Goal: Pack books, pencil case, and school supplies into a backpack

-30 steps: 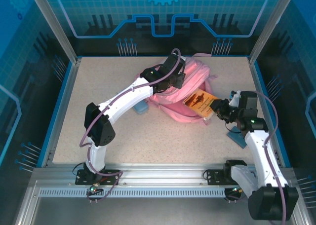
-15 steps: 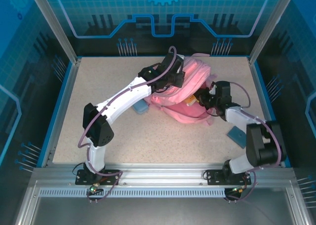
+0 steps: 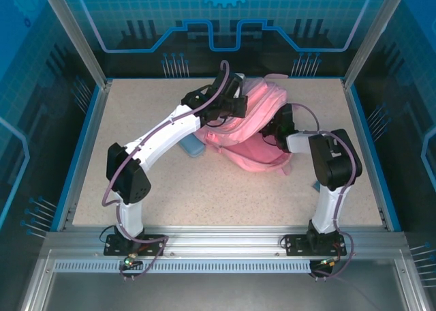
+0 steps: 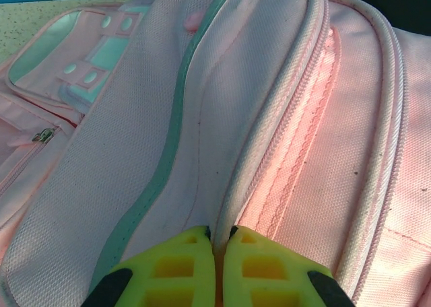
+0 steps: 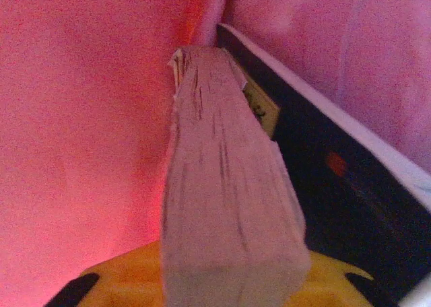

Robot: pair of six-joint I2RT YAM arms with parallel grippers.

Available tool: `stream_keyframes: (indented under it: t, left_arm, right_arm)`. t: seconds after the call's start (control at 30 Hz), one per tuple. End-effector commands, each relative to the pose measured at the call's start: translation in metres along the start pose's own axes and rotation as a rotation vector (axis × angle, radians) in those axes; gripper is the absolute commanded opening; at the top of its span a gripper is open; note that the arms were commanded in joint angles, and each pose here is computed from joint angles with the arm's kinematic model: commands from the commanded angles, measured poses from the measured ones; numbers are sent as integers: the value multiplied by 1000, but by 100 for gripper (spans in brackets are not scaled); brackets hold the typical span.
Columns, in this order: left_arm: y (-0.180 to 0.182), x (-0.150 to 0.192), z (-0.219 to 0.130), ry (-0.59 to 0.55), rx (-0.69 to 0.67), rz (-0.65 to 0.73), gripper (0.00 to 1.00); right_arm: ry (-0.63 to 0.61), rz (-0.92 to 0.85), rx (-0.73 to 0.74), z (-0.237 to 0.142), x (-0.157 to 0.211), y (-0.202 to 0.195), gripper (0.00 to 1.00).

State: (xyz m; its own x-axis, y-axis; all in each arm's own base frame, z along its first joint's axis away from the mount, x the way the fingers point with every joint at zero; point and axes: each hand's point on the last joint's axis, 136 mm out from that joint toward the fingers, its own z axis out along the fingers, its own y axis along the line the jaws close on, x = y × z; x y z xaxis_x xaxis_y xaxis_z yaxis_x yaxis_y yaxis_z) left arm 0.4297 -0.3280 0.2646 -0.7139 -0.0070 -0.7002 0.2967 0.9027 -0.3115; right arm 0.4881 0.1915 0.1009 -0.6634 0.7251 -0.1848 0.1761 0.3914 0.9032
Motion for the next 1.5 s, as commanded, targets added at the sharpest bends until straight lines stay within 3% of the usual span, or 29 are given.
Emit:
stream_keyframes:
  t: [0.0, 0.1, 0.17, 0.47, 0.67, 0.83, 0.93, 1.07, 1.27, 1.47]
  left_arm:
    - [-14, -43, -38, -142, 91, -70, 0]
    - [-12, -41, -34, -130, 94, -75, 0]
    - [-10, -40, -31, -123, 96, -81, 0]
    - [-19, -26, -8, -73, 162, -80, 0]
    - [-30, -5, 23, -6, 228, -106, 0]
    - [-50, 12, 53, 60, 309, -151, 0]
    - [-47, 23, 62, 93, 301, -168, 31]
    - [-38, 35, 55, 108, 286, -169, 60]
    - [1, 73, 27, 105, 259, -163, 74]
    - [53, 145, 10, 156, 162, -84, 80]
  right_arm:
    - [66, -4, -70, 6, 16, 27, 42]
    - [88, 19, -59, -12, 19, 21, 59]
    - [90, 33, -36, -30, 17, 11, 63]
    - [140, 73, 203, -142, 43, -43, 63]
    - [-26, -47, 501, -233, 38, -84, 67]
    - [-117, -116, 609, -273, 32, -89, 66]
    - [-143, -178, 575, -281, 28, -67, 66]
    - [-137, -314, 514, -283, 24, -25, 67]
    - [1, -440, 416, -254, 43, 20, 71]
    - [151, -541, 362, -209, 76, 37, 73]
